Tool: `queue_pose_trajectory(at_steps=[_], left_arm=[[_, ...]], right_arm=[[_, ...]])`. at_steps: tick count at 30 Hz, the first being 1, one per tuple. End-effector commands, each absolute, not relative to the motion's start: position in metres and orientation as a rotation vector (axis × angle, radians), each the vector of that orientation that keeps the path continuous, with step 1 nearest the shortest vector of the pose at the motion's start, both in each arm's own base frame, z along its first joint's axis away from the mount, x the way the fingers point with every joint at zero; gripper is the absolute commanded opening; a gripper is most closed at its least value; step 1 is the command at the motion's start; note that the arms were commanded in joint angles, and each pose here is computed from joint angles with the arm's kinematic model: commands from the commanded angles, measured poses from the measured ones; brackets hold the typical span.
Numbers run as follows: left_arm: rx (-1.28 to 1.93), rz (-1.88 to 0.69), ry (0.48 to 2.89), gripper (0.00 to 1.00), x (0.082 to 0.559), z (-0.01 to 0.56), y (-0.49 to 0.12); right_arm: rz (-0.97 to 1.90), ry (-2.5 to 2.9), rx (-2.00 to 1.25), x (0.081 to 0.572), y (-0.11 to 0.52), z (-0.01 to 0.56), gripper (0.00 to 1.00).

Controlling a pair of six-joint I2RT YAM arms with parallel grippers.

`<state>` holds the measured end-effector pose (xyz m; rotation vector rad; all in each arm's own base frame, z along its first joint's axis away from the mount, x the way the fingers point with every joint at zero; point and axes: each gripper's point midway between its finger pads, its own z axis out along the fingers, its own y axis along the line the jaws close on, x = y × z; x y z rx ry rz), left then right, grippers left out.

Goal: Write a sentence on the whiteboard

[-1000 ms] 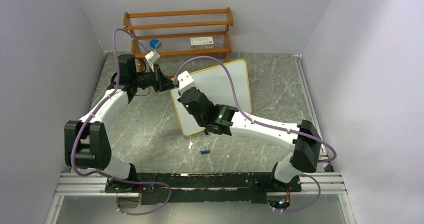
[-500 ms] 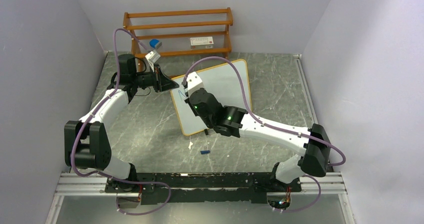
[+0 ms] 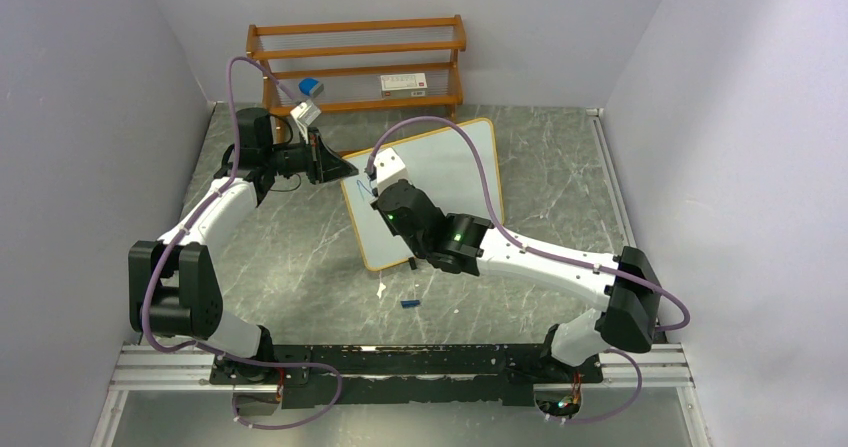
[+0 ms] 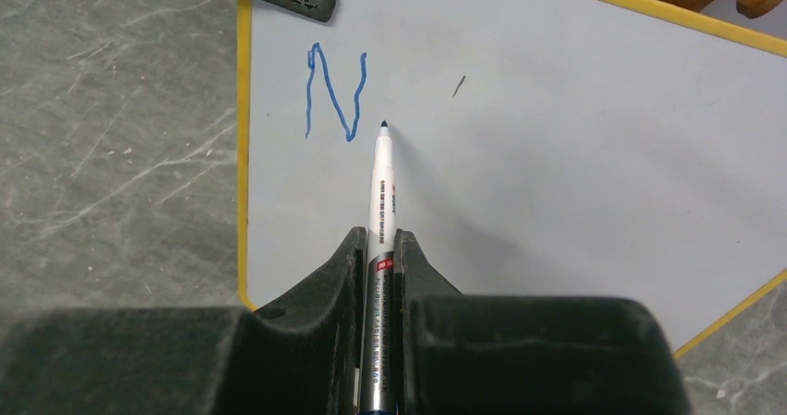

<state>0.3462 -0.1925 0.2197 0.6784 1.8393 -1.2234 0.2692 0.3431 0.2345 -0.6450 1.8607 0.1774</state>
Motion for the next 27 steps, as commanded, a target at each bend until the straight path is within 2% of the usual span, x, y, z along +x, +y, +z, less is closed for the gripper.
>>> queue_pose_trajectory(at_steps=[1, 27], left_arm=[[0.701, -1.108, 1.963, 0.05, 0.348, 0.170, -0.191], [0.700, -1.111, 1.966, 0.05, 0.348, 0.169, -0.191]], right_arm=[[0.166, 1.849, -0.596, 0.276, 0.342, 0.237, 0.00], [0.161, 1.845, -0.593, 0.286, 0.349, 0.233, 0.00]])
